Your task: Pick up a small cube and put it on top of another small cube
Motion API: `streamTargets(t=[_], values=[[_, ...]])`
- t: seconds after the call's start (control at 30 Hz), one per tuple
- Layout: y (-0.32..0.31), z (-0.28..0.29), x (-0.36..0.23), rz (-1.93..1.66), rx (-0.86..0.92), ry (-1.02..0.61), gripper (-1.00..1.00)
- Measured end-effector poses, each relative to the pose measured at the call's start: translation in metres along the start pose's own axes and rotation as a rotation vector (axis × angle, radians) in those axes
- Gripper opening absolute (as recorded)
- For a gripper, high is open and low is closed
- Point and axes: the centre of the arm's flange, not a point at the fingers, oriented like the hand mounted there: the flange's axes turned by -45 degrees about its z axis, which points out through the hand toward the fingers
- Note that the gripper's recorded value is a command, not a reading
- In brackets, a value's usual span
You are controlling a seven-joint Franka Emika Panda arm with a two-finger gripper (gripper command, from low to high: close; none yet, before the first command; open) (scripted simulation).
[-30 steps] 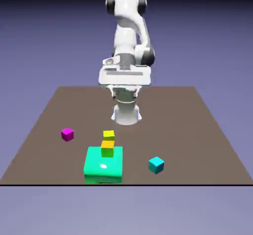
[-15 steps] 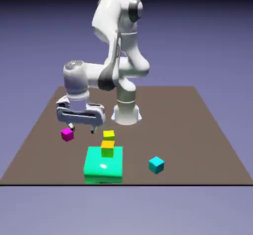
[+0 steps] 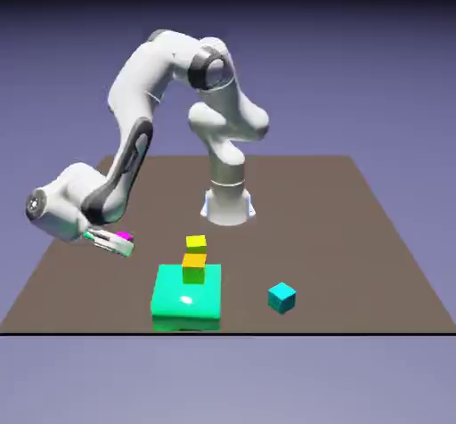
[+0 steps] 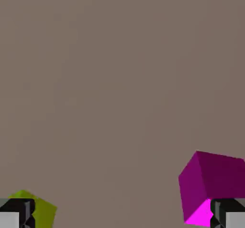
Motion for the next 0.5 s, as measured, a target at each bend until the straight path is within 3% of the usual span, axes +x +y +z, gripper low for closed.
streamTargets(t=[0.23, 0.3, 0.43, 0.47, 0.5], values=[[0.077, 0.05, 0.019, 0.11, 0.11, -0.31, 0.0], [0.077, 0.05, 0.019, 0.11, 0.11, -0.311, 0.0], [0.073, 0.103, 0.02, 0.109, 0.11, -0.312, 0.0], [0.072, 0.11, 0.02, 0.109, 0.11, -0.312, -1.0], [0.072, 0.11, 0.02, 0.109, 0.11, -0.312, -1.0]])
